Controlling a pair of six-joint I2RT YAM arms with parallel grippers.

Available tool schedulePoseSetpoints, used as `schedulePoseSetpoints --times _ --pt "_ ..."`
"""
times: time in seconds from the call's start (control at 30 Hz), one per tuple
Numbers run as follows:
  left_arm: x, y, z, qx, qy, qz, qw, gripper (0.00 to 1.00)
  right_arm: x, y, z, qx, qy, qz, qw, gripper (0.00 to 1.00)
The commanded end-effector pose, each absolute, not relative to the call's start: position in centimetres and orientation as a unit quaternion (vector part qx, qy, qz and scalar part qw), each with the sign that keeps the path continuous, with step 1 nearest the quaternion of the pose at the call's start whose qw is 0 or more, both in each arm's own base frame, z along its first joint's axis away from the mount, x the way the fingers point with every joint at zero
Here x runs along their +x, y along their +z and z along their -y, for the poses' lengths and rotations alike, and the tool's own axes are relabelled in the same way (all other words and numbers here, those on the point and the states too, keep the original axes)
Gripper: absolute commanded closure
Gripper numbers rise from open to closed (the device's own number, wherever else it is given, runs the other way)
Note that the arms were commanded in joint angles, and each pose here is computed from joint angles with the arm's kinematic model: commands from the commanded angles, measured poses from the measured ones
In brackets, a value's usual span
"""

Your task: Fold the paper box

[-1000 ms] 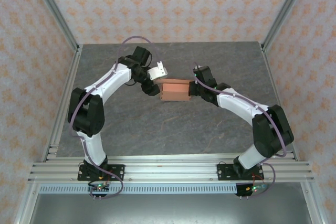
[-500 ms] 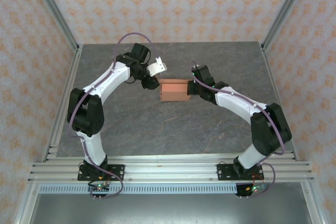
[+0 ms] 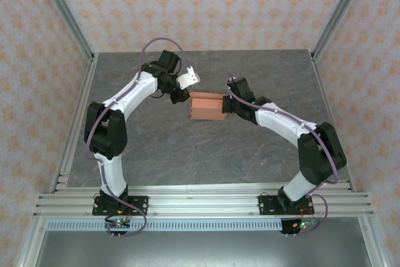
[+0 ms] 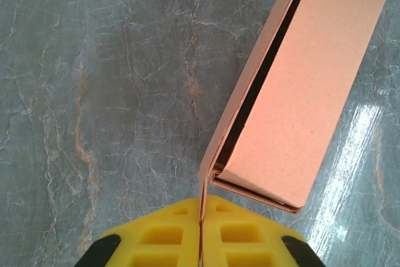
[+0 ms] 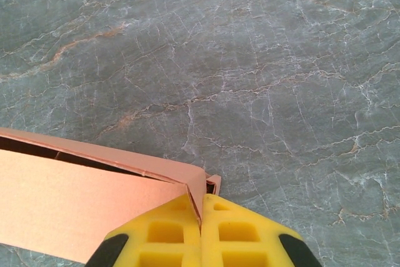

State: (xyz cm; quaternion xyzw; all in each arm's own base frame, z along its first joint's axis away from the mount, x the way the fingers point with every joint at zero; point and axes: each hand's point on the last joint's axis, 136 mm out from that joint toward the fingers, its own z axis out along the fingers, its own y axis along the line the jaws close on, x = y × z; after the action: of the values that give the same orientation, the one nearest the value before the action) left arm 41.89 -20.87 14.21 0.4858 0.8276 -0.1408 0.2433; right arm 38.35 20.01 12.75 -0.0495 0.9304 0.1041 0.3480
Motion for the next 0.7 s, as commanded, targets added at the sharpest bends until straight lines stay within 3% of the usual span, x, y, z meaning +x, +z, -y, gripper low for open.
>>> schedulePoseSetpoints --times 0.0,0.67 --pt "42.0 14.4 21.5 0.459 -0.148 -0.842 0.244 0.98 36.0 9.5 -19.4 -0.060 0.068 -0.954 0.286 1.00" --pt "42.4 14.6 22.7 0.209 -0.141 -0.941 0.225 1.00 35.6 8.6 -20.8 -0.030 0.067 -0.958 0.276 1.00"
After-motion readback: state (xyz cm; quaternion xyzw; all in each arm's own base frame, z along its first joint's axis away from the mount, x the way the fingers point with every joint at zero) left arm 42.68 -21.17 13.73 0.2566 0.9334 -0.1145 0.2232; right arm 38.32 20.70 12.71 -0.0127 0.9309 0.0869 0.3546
